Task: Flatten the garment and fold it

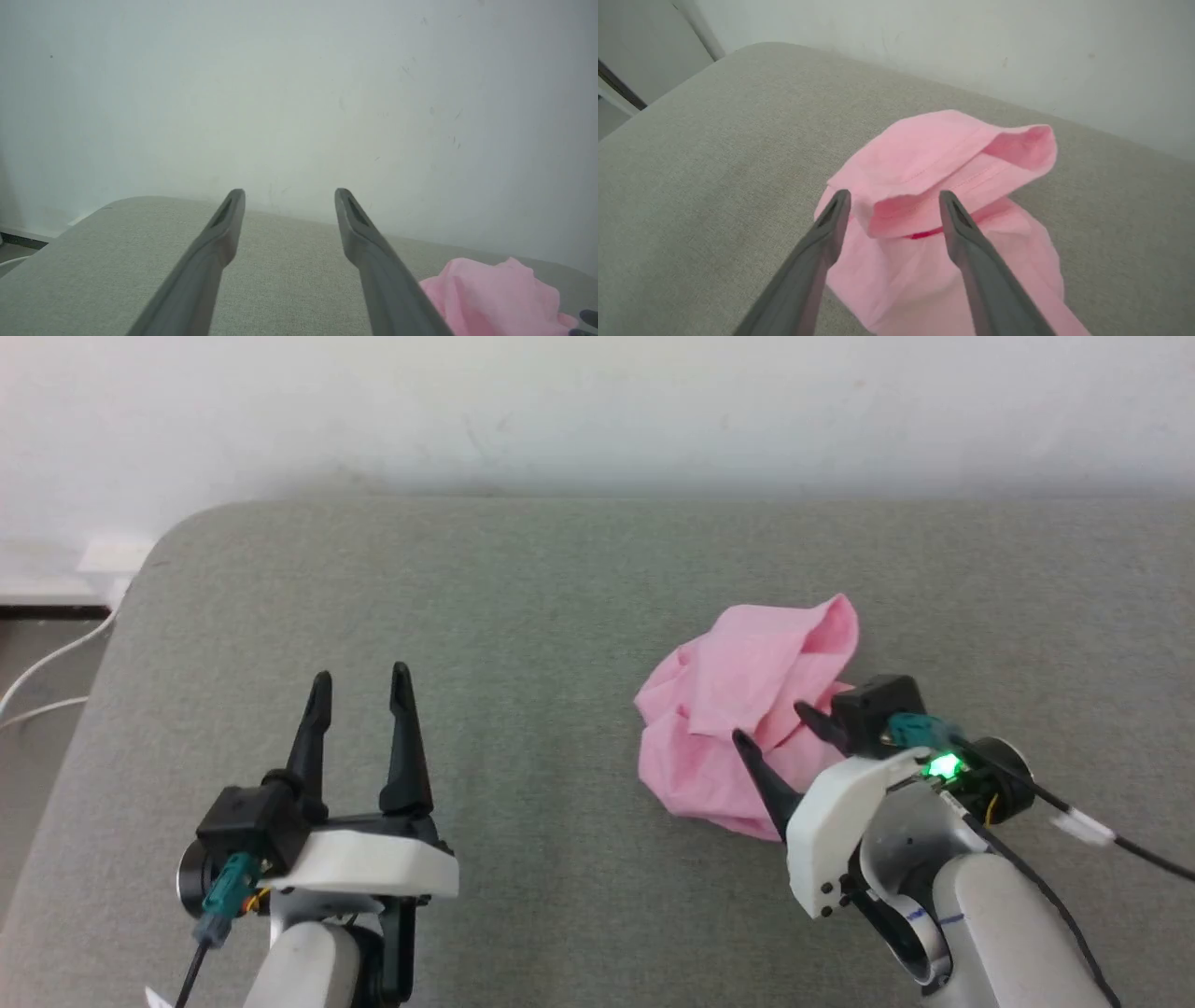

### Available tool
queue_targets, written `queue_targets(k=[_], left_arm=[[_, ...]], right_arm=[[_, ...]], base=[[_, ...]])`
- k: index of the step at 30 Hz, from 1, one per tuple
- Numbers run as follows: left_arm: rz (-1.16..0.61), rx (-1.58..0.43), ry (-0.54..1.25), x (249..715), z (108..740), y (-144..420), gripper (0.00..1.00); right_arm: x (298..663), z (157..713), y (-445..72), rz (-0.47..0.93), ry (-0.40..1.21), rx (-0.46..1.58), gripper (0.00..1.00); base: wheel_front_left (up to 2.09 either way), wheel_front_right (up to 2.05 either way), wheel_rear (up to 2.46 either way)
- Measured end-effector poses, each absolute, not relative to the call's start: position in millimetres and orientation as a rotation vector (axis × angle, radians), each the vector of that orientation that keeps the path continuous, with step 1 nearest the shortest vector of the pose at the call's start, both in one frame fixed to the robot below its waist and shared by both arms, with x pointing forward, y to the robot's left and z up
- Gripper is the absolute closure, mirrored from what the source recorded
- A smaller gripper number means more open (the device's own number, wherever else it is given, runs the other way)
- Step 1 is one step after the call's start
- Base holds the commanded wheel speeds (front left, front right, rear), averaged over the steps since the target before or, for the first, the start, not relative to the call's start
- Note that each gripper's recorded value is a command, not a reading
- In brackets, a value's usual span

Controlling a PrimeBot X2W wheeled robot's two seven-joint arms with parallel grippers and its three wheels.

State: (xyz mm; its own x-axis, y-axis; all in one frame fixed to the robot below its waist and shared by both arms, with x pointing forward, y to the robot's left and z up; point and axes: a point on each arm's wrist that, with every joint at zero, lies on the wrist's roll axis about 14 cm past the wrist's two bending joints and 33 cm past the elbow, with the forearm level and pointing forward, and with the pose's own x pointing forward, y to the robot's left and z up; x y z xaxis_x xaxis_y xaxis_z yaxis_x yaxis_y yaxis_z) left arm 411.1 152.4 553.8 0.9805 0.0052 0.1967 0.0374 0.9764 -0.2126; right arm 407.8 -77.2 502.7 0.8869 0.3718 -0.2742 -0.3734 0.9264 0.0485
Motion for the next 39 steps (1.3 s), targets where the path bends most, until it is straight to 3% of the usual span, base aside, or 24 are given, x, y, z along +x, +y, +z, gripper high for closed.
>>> queue_targets(k=[3, 6, 7, 8, 10, 14, 22, 28, 32, 39], left_arm=[[0.045, -0.209, -0.2, 402.9, 551.2, 169.0, 0.0], [0.079, -0.208, -0.204, 399.5, 550.0, 179.5, 0.0], [0.089, -0.207, -0.204, 398.7, 549.2, 182.6, 0.0], [0.098, -0.21, -0.201, 398.0, 547.8, 185.4, 0.0], [0.114, -0.208, -0.196, 396.4, 545.2, 190.8, 0.0], [0.15, -0.201, -0.182, 393.1, 539.4, 202.2, 0.0], [0.15, -0.197, -0.178, 395.1, 537.2, 204.8, 0.0], [0.127, -0.2, -0.191, 395.8, 541.8, 198.7, 0.0], [0.115, -0.204, -0.193, 396.2, 542.9, 194.4, 0.0], [0.1, -0.206, -0.172, 399.3, 535.8, 188.5, 0.0]], right_arm=[[406.4, 475.6, -66.5, 0.423, 0.444, -0.047, 0.0], [411.0, 469.9, -51.0, 0.47, 0.487, -0.084, 0.0], [412.8, 468.3, -45.6, 0.486, 0.498, -0.093, 0.22], [414.2, 465.5, -41.8, 0.498, 0.512, -0.101, 0.6], [416.4, 461.9, -34.3, 0.522, 0.525, -0.113, 1.0], [426.2, 474.5, -13.3, 0.582, 0.466, -0.103, 1.0], [463.7, 609.2, 29.3, 0.687, -0.021, -0.078, 1.0], [468.5, 699.9, 19.9, 0.67, -0.318, 0.005, 1.0], [484.1, 690.2, -13.5, 0.57, -0.27, 0.041, 1.0], [498.9, 536.8, -112.0, 0.312, 0.195, -0.048, 1.0]], base=[[0.0, 0.0, 0.0], [0.0, 0.0, 0.0], [0.0, 0.0, 0.0], [0.0, 0.0, 0.0], [0.0, 0.0, 0.0], [0.0, 0.0, 0.0], [0.0, 0.0, 0.0], [0.0, 0.0, 0.0], [0.0, 0.0, 0.0], [0.0, 0.0, 0.0]])
